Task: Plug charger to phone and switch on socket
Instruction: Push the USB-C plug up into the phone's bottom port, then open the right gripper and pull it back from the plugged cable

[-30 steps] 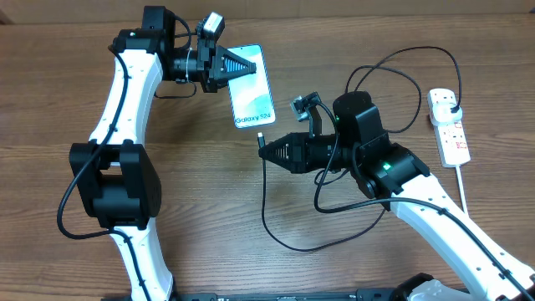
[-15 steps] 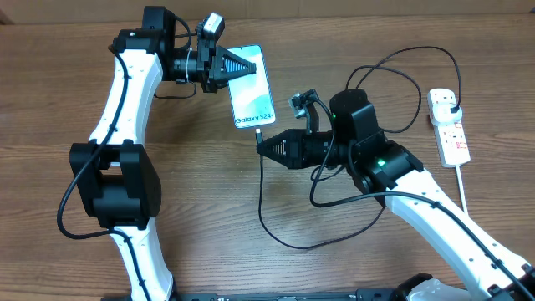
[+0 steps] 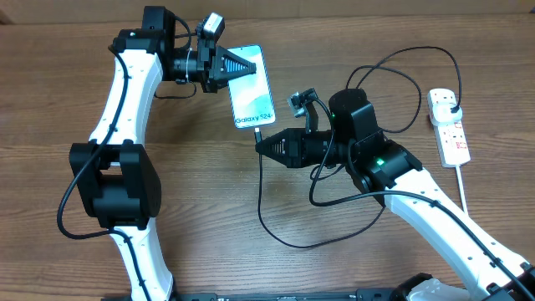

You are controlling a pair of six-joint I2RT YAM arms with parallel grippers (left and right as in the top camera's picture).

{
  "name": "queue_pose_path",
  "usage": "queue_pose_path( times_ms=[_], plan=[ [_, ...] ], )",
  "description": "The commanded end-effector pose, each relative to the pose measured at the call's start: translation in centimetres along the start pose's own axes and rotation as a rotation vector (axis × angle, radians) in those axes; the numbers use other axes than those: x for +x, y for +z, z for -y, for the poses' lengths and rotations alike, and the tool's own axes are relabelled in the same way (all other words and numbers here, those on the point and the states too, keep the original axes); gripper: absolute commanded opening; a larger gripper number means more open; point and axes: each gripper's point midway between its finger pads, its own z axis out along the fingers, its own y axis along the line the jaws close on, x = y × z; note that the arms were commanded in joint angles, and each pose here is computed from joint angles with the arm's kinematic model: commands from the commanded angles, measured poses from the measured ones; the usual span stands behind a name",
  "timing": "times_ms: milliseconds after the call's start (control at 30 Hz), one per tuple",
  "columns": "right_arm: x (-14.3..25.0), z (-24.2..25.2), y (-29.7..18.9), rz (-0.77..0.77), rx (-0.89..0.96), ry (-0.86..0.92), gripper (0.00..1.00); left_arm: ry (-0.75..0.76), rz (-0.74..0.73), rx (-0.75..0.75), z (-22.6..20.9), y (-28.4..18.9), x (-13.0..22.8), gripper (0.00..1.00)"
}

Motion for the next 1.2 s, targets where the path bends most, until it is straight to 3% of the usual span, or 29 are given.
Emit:
queue_pose_path(
  times_ms=[0,1167],
  plan=[
    [0.2,0.0,0.2,-0.004,-0.009,-0.002,0.04,-0.006,-0.008,0.062,1.5,0.0,0.0,0.04],
    [-1.4,0.5,-0.5,0.052,0.003,0.001,0.04,-0.006,-0.008,0.062,1.5,0.0,0.0,0.04]
  ],
)
